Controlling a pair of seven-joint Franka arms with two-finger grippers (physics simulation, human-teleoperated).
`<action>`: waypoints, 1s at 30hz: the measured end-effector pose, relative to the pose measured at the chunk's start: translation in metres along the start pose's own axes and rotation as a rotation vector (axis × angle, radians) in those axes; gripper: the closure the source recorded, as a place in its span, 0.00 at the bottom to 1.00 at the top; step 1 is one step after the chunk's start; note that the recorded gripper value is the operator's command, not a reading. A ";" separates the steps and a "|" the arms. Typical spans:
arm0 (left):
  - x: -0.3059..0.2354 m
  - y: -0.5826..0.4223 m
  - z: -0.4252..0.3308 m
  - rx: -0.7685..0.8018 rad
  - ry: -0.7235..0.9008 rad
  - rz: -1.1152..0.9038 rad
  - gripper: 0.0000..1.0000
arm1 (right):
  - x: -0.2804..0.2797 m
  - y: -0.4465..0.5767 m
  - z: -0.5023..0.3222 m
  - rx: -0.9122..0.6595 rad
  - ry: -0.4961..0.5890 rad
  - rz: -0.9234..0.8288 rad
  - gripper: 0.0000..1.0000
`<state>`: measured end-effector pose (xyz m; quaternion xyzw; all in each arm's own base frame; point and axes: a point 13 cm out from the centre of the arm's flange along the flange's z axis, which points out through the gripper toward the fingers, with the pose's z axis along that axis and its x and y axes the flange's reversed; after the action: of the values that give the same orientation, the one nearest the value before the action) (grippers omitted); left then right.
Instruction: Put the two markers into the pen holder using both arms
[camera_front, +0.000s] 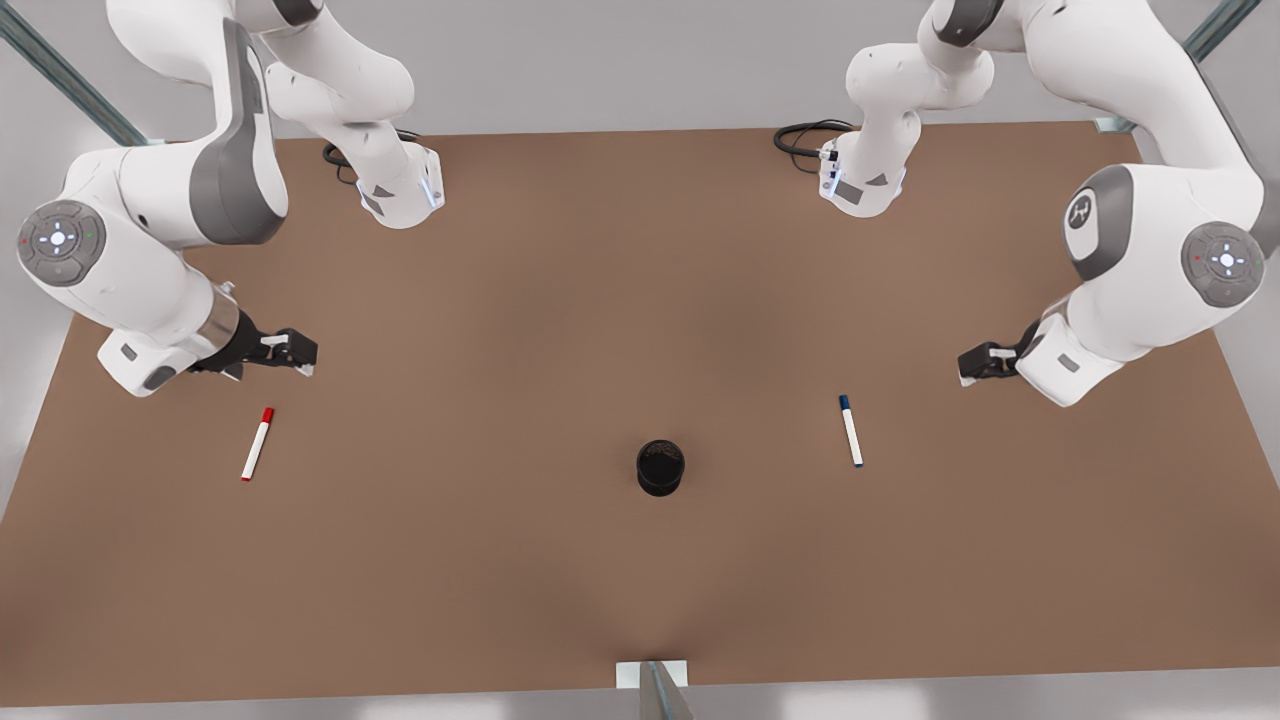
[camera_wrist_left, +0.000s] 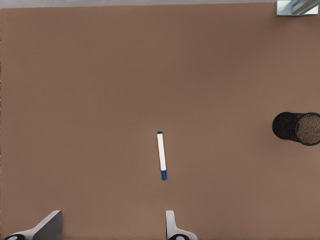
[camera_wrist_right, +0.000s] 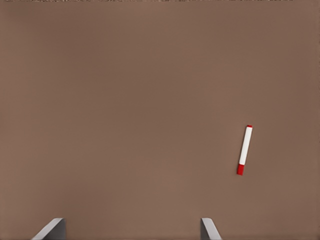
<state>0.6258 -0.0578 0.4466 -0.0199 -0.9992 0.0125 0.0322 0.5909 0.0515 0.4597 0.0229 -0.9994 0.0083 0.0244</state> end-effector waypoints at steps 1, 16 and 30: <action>-0.001 0.001 0.002 -0.004 0.000 0.002 0.00 | -0.001 -0.002 0.001 0.003 -0.002 0.005 0.00; 0.004 -0.033 0.338 0.028 0.122 -0.145 0.00 | -0.072 -0.111 0.145 -0.007 0.110 0.189 0.00; -0.032 -0.039 0.397 0.026 0.015 -0.239 0.29 | -0.084 -0.215 0.267 -0.031 0.122 0.326 0.00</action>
<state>0.6301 -0.1071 0.0497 0.0999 -0.9939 0.0213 0.0411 0.6718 -0.1640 0.1919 -0.1406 -0.9865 -0.0018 0.0837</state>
